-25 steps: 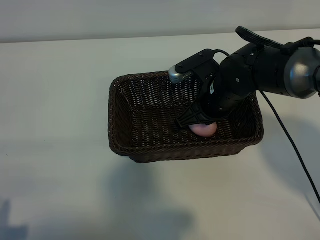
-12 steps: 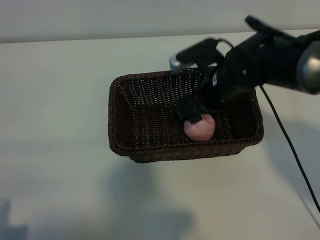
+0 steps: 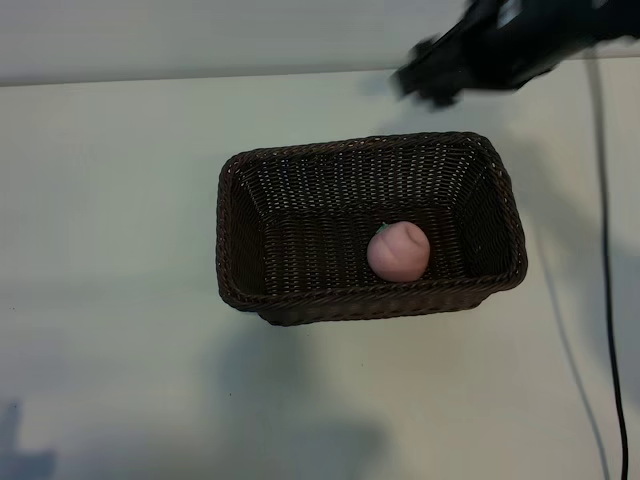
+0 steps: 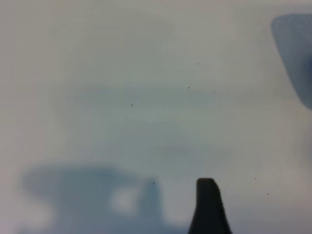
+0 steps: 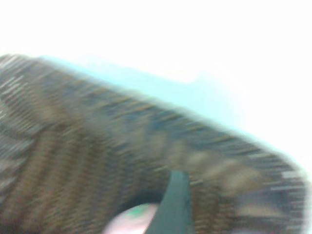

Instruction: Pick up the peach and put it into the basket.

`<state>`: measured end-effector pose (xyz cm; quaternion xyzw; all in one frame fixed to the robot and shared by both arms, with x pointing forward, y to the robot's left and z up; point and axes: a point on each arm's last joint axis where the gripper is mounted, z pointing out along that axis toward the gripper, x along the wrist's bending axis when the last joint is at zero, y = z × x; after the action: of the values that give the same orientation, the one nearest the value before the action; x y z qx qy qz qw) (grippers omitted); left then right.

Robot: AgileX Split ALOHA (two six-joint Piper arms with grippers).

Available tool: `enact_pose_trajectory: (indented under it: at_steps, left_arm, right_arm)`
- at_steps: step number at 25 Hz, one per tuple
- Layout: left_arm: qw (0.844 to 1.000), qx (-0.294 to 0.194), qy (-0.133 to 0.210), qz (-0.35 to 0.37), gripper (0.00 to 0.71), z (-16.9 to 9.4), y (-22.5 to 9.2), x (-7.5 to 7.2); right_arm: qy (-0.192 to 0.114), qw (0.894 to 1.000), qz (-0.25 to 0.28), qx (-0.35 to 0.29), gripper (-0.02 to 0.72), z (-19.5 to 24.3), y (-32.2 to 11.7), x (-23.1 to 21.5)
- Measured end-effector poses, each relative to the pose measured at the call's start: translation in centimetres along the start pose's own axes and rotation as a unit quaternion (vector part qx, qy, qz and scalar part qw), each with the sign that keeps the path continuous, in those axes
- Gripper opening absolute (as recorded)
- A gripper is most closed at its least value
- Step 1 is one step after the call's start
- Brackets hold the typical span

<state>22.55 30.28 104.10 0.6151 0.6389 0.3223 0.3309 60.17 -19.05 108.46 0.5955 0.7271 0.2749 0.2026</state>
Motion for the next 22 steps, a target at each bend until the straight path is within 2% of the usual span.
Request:
enact_pose_trajectory:
  at_steps: [5,9,11,13,18,22]
  left_arm:
    - [1.0,0.0,0.0,0.0,0.507,0.0,0.0,0.0]
    - [1.0,0.0,0.0,0.0,0.507,0.0,0.0,0.0]
    - [1.0,0.0,0.0,0.0,0.507,0.0,0.0,0.0]
    - [1.0,0.0,0.0,0.0,0.507,0.0,0.0,0.0]
    - [1.0,0.0,0.0,0.002,0.507,0.0,0.0,0.0]
    - [1.0,0.0,0.0,0.002,0.507,0.0,0.0,0.0]
  right_arm:
    - [-0.084,0.995,0.06,0.01,0.626,-0.8,0.1,-8.5]
    - [-0.136,0.985,0.108,0.021,0.619,-1.8,-1.0,-14.5]
    - [-0.15,0.98,0.129,0.026,0.615,-2.3,-1.6,-16.4]
    - [-0.153,0.977,0.143,0.028,0.608,-2.6,-2.0,-17.6]
    - [-0.13,0.979,0.153,0.029,0.6,-3.2,-2.0,-17.3]
    - [-0.129,0.98,0.148,0.011,0.598,-5.9,-1.7,-16.6]
